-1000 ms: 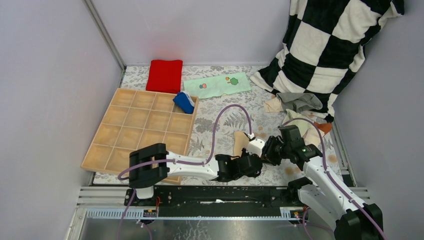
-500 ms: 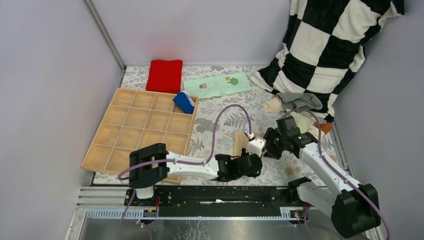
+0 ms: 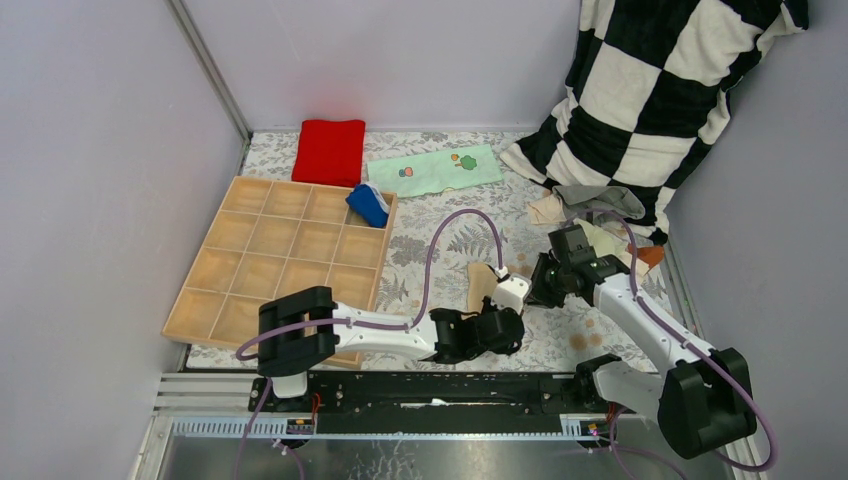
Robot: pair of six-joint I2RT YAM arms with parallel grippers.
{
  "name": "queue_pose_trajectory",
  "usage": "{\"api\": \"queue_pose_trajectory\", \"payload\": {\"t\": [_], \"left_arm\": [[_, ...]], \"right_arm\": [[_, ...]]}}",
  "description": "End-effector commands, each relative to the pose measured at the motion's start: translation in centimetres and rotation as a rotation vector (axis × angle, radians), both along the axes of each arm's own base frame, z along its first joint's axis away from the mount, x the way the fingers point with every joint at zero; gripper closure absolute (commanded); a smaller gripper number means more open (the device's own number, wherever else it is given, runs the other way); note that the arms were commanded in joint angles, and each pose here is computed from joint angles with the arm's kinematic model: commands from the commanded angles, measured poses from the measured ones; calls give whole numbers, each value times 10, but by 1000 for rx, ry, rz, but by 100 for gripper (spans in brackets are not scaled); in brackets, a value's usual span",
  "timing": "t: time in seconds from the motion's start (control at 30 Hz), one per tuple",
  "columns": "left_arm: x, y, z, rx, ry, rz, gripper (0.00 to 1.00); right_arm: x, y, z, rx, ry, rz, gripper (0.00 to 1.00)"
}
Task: Roll the underwear
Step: Fold the underwear at the center of the board.
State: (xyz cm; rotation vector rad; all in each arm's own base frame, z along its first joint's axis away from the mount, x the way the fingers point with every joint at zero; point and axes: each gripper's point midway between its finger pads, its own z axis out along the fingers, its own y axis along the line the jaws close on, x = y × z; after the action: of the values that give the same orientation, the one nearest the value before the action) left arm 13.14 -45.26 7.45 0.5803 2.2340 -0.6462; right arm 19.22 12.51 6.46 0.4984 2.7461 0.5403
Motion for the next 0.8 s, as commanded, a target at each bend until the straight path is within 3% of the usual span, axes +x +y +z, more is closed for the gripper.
{"api": "queue_pose_trajectory", "payload": {"t": [0.0,0.13,0.27,0.77], "left_arm": [[1,3,2,-19,-6,20,100],[-1,4,2,-34,10,22,100],[-2,10,3,-56,21,47,100],[-1,34,3,-105,42,128,100]], "right_arm": [[14,-2,10,-41,-48,28,82],[17,-1,16,-41,-66,55,94],[17,9,24,-1,-77,113,100],[20,51,28,-106,-88,257,100]]}}
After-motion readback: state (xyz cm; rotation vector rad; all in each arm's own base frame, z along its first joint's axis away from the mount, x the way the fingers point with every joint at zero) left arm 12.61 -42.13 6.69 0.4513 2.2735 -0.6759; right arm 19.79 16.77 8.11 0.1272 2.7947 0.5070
